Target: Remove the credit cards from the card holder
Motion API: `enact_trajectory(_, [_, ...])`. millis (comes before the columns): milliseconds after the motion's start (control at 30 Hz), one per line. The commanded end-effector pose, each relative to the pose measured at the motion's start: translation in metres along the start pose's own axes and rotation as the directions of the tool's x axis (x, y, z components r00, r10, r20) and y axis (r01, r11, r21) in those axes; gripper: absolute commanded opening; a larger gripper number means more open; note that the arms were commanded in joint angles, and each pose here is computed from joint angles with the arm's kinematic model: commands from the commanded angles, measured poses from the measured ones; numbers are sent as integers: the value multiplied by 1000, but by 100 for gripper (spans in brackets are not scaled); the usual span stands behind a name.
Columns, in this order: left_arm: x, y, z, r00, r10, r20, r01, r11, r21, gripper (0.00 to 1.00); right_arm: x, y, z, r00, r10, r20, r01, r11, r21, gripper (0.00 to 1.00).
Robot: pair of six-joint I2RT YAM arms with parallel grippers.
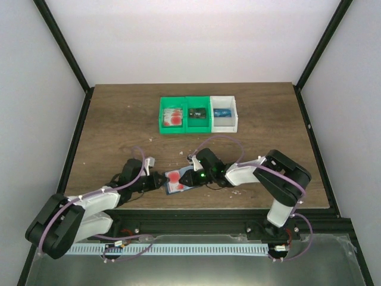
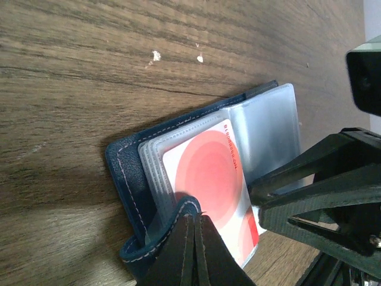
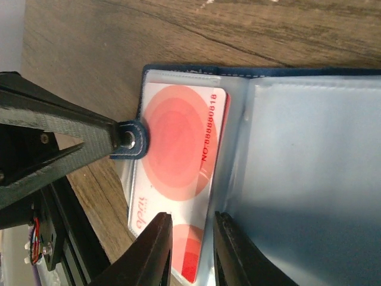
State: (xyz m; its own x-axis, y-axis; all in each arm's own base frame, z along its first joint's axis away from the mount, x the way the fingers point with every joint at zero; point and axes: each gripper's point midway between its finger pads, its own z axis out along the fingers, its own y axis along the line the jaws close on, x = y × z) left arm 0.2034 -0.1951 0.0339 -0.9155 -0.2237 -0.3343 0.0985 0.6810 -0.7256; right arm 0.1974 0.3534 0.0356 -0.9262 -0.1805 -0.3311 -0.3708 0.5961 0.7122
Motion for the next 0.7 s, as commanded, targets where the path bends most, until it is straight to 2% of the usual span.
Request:
enact_trajectory(0, [2, 7, -2, 1000, 17, 13, -16, 999, -28, 0, -4, 6, 8, 1000, -11, 0, 11, 1000, -18, 21])
enact_trajectory(433, [11, 16, 1, 1000, -2, -3, 2, 999, -34, 0, -3, 9, 12, 1000, 10, -5, -10, 998, -58, 20])
enact_trajectory(667, [12, 18, 0, 1000, 3, -1, -3, 999, -39, 0, -4, 10, 10, 1000, 11, 13, -10, 998, -59, 10])
